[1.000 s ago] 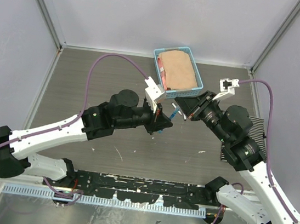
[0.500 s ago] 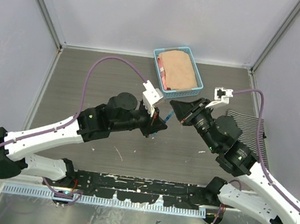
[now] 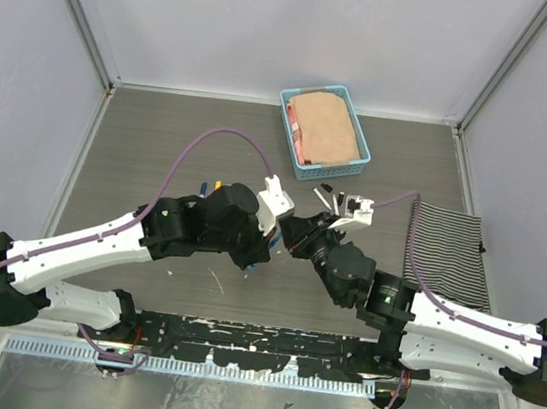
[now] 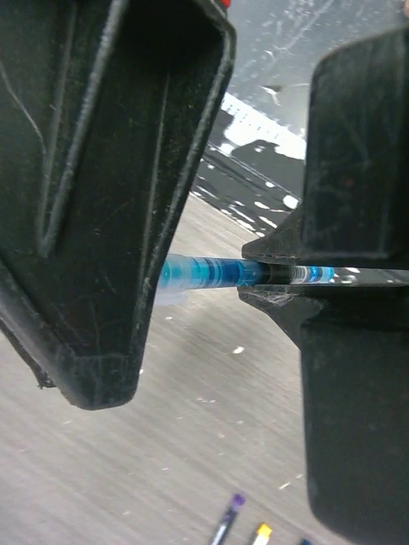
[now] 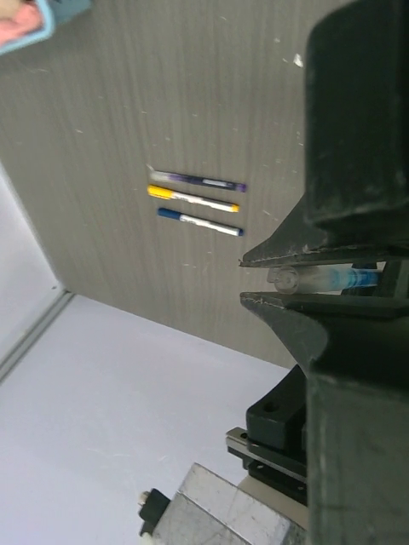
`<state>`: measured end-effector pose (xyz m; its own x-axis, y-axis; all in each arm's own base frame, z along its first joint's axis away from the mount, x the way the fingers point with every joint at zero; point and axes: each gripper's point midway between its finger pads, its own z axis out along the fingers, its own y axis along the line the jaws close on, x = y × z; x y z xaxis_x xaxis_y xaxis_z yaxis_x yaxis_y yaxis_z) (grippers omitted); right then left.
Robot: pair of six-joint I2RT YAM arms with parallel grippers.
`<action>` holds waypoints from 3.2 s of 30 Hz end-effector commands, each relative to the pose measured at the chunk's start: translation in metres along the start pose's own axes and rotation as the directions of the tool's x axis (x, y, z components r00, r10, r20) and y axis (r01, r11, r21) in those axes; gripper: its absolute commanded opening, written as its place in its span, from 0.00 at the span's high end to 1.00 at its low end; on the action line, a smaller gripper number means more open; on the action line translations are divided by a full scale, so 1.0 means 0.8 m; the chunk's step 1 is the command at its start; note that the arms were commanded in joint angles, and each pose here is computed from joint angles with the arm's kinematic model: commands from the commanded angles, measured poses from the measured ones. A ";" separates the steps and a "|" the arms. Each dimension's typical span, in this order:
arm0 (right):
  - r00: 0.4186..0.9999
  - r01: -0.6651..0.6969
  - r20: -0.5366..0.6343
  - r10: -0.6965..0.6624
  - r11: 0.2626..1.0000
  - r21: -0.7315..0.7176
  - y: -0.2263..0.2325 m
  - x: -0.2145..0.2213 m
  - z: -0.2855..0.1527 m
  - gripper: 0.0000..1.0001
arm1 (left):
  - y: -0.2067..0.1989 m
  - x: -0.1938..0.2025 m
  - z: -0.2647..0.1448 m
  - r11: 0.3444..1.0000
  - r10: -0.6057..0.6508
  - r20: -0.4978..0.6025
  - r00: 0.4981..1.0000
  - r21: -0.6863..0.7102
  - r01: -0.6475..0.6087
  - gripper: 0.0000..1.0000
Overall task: Insert the pens into the pen caps
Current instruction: Press the pen cap onto the pen.
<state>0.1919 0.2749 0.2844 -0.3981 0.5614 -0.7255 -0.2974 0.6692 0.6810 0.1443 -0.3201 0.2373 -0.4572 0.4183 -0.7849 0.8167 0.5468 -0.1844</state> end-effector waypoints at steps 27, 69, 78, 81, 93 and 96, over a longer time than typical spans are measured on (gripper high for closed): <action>0.803 0.050 -0.585 -0.111 0.992 -0.119 -0.009 0.289 -0.077 1.00 | -0.047 -0.324 -0.174 0.992 -0.085 0.847 0.524 0.120 -0.035 1.00; 0.962 0.255 -0.077 -0.262 0.962 -0.096 0.086 -0.016 -0.034 0.76 | -0.016 -0.233 -0.116 0.999 -0.050 0.712 0.701 0.046 0.024 1.00; 0.967 0.254 0.026 -0.253 0.966 -0.057 0.091 -0.071 -0.043 0.72 | -0.008 -0.190 -0.083 0.997 -0.074 0.627 0.775 0.043 0.060 1.00; 0.961 0.273 0.052 -0.270 0.961 -0.043 0.091 -0.085 -0.045 0.71 | -0.006 -0.175 -0.075 0.996 -0.093 0.606 0.790 0.050 0.078 1.00; 0.948 0.304 0.099 -0.302 0.953 -0.008 0.085 -0.122 -0.057 0.46 | 0.000 -0.125 -0.041 0.993 -0.115 0.493 0.862 0.039 0.110 1.00; 0.942 0.320 0.094 -0.322 0.947 0.038 0.068 -0.123 -0.061 0.41 | 0.013 -0.110 -0.036 0.991 -0.116 0.465 0.878 -0.008 0.136 1.00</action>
<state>0.1709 0.2540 0.3846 -0.2251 0.3399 -0.9131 -0.4118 0.8162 0.4053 0.1772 -0.3408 0.3275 -0.3206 -0.0197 -0.9470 0.7840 0.5555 -0.2770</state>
